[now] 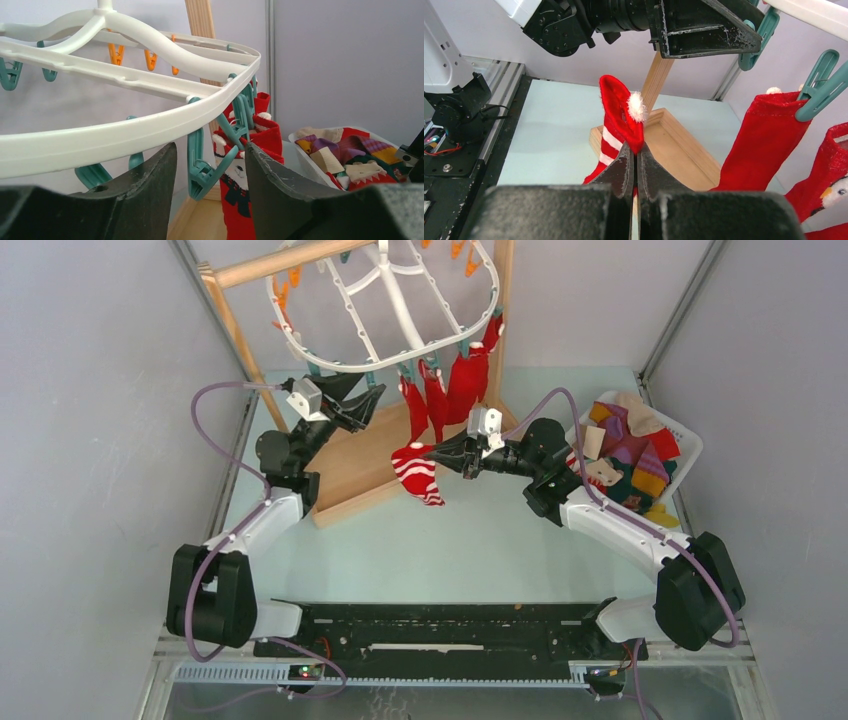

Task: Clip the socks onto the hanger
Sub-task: Open the clamp at the hanger.

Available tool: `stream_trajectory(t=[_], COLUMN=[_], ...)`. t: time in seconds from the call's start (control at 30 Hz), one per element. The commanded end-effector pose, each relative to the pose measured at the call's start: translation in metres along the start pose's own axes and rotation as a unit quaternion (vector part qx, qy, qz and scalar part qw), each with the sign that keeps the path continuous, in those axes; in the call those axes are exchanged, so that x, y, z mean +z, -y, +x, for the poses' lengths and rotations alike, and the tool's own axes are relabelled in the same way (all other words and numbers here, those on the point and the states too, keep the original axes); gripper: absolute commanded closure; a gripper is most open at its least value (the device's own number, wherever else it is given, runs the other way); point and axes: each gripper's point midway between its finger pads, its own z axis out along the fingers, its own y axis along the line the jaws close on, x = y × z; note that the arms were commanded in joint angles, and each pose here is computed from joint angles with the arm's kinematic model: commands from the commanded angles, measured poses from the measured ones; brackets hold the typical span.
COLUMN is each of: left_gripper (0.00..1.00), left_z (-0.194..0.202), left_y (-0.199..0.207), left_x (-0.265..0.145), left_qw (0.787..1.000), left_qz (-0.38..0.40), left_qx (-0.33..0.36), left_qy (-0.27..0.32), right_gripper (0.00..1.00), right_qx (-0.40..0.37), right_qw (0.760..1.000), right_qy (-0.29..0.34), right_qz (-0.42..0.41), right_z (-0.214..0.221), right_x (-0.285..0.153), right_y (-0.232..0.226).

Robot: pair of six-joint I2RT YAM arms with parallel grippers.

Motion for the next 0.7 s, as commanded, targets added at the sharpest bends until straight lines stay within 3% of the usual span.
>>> stream_trajectory(t=[0.0, 0.67], left_gripper=[0.45, 0.50], left_z=[-0.0272, -0.0343], left_y=[-0.0072, -0.0054], left_x=[0.0107, 0.0170], left_qw=[0.999, 0.998], left_qz=[0.000, 0.011], left_qx=[0.037, 0.029], left_qy=[0.034, 0.047], right_gripper=[1.00, 1.00], right_qx=[-0.014, -0.011], right_qw=[1.000, 1.000], right_qy=[0.017, 0.014], right_qz=[0.008, 0.005], right_z=[-0.0119, -0.0115], right_x=[-0.0013, -0.0028], right_y=[0.0055, 0.0045])
